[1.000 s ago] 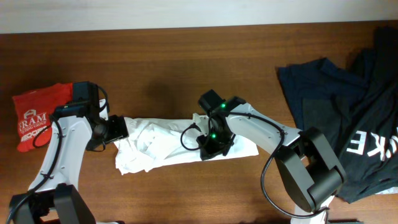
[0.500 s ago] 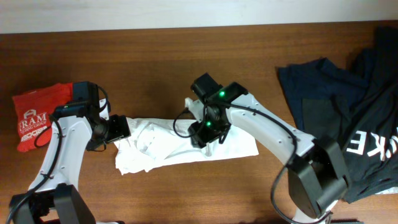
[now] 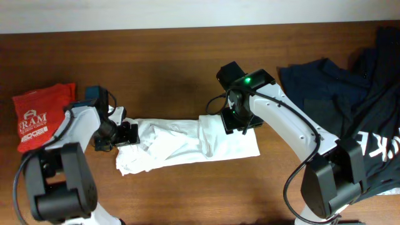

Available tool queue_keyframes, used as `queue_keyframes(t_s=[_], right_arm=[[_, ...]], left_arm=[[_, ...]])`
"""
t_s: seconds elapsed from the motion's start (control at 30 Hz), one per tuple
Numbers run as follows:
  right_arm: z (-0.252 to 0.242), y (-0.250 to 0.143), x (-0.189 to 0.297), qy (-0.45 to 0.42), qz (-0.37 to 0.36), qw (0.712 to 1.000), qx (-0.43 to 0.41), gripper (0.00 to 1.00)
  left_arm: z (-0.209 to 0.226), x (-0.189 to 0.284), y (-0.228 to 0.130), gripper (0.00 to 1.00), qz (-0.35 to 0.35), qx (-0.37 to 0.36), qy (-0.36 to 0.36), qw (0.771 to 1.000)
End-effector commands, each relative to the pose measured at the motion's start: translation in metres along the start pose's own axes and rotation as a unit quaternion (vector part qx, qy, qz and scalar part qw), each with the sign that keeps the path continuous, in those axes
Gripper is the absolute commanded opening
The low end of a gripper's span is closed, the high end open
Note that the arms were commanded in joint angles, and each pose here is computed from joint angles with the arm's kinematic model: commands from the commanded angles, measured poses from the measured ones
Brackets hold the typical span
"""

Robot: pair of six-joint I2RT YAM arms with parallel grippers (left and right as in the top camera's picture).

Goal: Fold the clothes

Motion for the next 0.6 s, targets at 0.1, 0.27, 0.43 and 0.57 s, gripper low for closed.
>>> queue_keyframes(t_s=[0.1,0.27,0.43,0.57], right_arm=[[-0.004,0.001,0.005,-0.012,-0.009,1.000,-0.007,0.60],[-0.003,0.002,0.005,-0.012,-0.010,1.000,-0.007,0.61],[-0.003,0.002,0.005,-0.012,-0.011,1.000,-0.007,0.61],[-0.003,0.002,0.005,-0.012,-0.011,1.000,-0.007,0.61]], left_arm=[[0.004,-0.033,-0.010,0.63,0.055,-0.005,-0.007,0.998],[0.003,-0.033,-0.012,0.12,0.060,-0.003,-0.011,0.998],[0.003,-0.032,-0.014,0.45,0.065,-0.003,-0.011,0.998],[0.004,-0.029,-0.021,0.79,0.085,0.003,-0.014,0.996]])
Point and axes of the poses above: each gripper's point midway between its finger pads, its own x axis back along the fingers, its own z axis along the line the jaws close on, y = z × x, the point moved 3 cm from there along x, back along the fingers, and after that the axes turned 5 degrees about x, right-handed, at the moved point
